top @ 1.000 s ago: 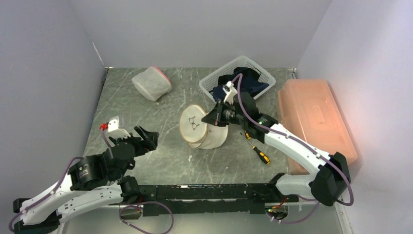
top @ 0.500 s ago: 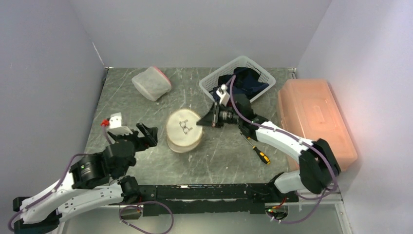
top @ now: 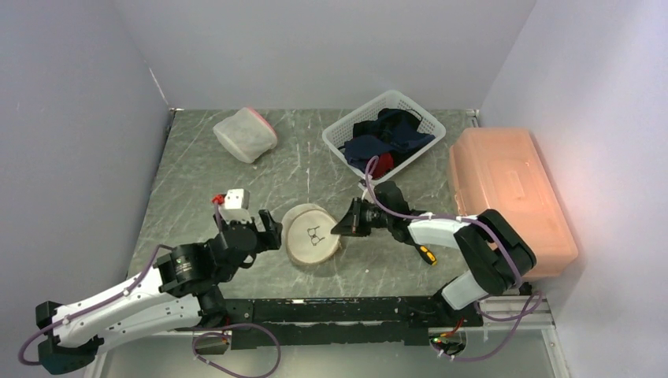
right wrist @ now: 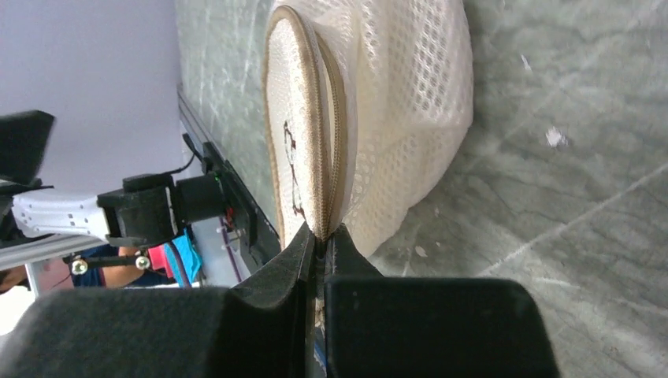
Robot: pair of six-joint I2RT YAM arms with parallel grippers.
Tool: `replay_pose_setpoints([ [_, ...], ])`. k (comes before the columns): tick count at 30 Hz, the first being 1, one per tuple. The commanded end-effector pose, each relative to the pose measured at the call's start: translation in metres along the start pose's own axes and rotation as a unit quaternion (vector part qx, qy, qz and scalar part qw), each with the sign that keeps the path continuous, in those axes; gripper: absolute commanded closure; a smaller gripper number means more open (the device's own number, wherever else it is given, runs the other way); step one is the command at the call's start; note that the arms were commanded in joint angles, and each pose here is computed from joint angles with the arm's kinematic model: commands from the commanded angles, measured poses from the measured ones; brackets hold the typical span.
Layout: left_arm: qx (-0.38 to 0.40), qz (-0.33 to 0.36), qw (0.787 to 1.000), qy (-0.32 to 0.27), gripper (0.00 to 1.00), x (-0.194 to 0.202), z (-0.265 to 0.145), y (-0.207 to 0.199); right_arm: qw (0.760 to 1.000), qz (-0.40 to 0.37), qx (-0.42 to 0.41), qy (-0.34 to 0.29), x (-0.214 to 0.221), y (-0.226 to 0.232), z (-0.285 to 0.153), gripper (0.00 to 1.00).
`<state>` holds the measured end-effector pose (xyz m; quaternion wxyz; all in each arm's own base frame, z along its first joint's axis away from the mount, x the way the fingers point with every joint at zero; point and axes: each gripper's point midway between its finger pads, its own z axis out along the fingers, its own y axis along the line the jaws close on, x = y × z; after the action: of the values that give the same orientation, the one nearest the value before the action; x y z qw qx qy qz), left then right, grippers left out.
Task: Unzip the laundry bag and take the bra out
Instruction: Place the laundry bag at the center of the board, then move the laundry bag to the center of the board.
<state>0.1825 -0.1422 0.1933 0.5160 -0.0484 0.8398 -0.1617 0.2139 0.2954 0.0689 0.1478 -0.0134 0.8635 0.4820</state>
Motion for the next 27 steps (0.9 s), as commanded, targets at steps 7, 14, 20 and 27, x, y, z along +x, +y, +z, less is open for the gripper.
replay_pose_setpoints([
  [7,0.061,-0.001,0.996,0.071,0.23,0.051,0.022,-0.034,0.991,-0.039,-0.044,-0.121,-0.051,0.024,0.005,1.00],
  [14,0.083,0.000,0.992,0.100,0.30,0.068,0.041,-0.056,0.994,-0.023,-0.002,-0.107,-0.043,-0.014,0.028,1.00],
  [20,0.091,0.011,0.989,0.113,0.34,0.067,0.062,-0.070,0.995,-0.010,0.021,-0.093,-0.031,-0.034,0.038,0.95],
  [27,0.066,0.019,0.989,0.128,0.43,0.067,0.083,-0.070,0.993,-0.016,0.063,-0.100,-0.026,-0.041,0.026,0.33],
])
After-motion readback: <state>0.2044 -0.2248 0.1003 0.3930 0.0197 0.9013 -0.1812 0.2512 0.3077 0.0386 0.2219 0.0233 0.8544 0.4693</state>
